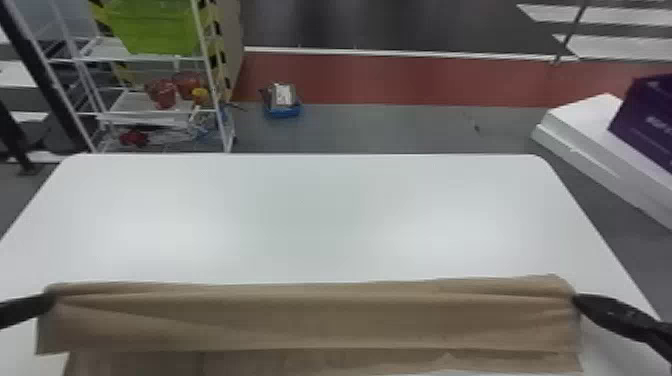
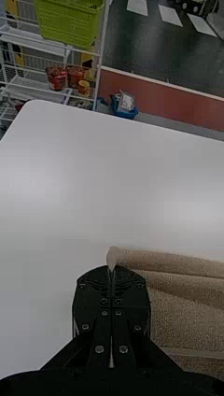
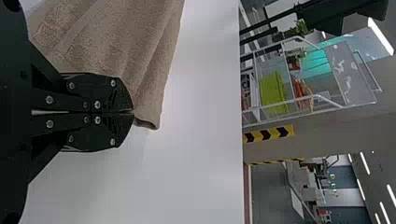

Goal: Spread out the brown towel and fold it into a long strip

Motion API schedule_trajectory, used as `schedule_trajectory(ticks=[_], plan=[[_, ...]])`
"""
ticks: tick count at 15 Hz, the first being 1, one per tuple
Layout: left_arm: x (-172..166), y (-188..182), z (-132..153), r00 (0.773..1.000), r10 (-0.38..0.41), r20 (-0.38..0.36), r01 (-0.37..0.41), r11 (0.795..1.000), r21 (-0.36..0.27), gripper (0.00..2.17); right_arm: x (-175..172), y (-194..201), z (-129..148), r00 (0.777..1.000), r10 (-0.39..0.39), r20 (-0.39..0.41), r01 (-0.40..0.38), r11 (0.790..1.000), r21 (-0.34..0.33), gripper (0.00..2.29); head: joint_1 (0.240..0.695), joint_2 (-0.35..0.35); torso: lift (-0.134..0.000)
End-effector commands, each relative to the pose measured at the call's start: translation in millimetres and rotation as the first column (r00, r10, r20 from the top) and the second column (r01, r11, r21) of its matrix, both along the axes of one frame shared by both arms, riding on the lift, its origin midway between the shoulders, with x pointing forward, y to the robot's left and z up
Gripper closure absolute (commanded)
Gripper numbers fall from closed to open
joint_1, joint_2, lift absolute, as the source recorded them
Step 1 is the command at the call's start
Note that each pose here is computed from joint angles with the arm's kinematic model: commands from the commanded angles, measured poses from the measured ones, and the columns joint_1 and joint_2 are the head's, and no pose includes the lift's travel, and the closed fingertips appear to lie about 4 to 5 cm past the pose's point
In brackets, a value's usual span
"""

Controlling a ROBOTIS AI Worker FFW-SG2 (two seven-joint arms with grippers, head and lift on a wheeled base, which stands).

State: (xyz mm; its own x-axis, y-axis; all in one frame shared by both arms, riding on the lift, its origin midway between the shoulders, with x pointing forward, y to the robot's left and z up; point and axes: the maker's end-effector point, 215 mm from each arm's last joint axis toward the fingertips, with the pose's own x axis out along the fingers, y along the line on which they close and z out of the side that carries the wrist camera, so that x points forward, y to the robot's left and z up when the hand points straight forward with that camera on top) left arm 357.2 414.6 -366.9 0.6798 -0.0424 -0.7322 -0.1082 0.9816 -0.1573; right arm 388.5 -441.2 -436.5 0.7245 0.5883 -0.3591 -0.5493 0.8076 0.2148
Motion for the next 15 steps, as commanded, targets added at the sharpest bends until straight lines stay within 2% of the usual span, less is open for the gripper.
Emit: schedule_trajectory(ticks=[1, 6, 8, 10, 15], plan=[[0.6, -0.5, -7.2, 0.999, -0.01, -0.036, 0.012, 0.999, 0.051, 1.59, 1.8, -0.6, 1.1, 1.0, 0.002, 0.004, -0.002, 1.0, -0.01, 1.4, 0.695, -0.041, -0.123], [-3.8, -5.4, -1.4, 0.999, -0.038, -0.034, 0.04, 0.998, 0.047, 1.59, 2.5, -2.8, 1.6, 1.0, -0.002, 0.006, 0.002, 1.0, -0.019, 1.4, 0.695, -0.057, -0.123], [-11.6, 0.3, 8.7, 0.999, -0.032, -0.018, 0.033, 0.998, 0.058, 1.59, 1.1, -9.0, 5.3, 1.0, -0.009, 0.011, 0.01, 1.0, -0.024, 1.4, 0.695, -0.062, -0.123], [-24.3, -0.7, 9.1, 0.999, -0.036, -0.02, 0.037, 0.998, 0.045, 1.59, 0.8, -11.6, 7.1, 1.0, -0.012, 0.013, 0.012, 1.0, -0.026, 1.4, 0.695, -0.06, -0.123], [-48.2, -21.4, -15.0, 0.997, -0.046, -0.066, 0.045, 0.999, -0.018, 1.59, 1.1, -7.0, 9.1, 1.0, -0.007, 0.027, 0.008, 1.0, -0.018, 1.4, 0.695, -0.078, -0.123]])
